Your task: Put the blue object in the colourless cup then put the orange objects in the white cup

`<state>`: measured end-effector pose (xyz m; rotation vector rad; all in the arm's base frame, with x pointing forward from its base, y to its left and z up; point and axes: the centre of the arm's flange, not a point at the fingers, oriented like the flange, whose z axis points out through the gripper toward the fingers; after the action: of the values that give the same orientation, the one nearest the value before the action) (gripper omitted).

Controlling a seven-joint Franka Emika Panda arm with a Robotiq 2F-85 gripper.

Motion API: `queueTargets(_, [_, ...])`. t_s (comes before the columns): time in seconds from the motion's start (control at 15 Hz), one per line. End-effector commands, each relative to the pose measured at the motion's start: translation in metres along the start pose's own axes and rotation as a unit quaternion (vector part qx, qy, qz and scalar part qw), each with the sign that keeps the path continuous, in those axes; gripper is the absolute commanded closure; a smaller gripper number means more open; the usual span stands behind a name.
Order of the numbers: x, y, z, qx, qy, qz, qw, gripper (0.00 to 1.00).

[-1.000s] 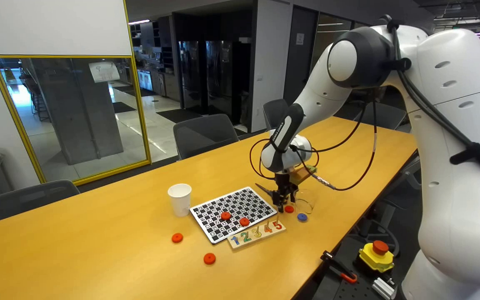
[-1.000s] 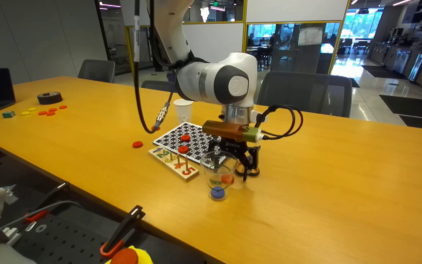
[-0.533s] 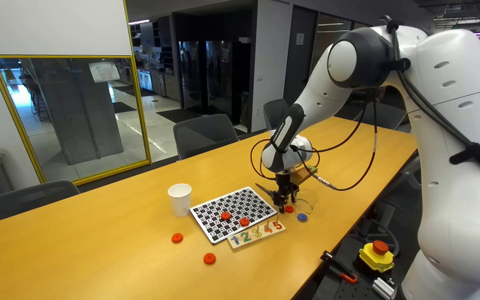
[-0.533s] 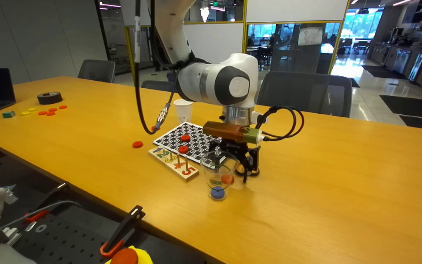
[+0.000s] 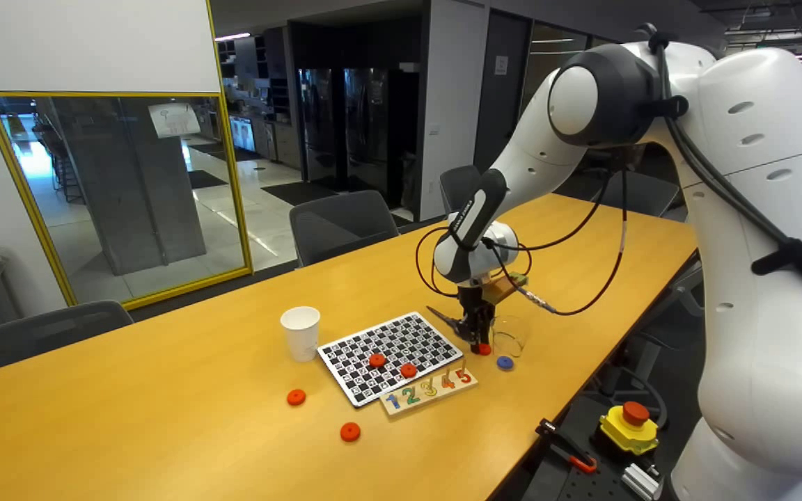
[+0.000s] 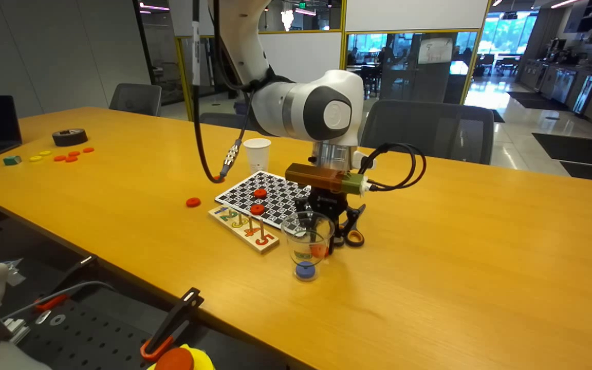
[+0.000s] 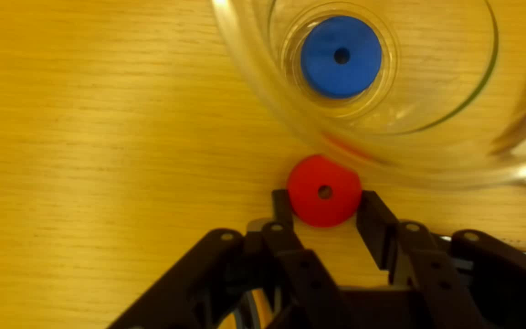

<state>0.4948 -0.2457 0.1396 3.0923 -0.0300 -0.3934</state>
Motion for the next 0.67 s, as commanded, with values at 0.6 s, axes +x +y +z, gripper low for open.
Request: queueTargets(0.6, [0.012, -0.022, -0.078, -0.024, 0.049, 0.012, 0.9984, 0.77])
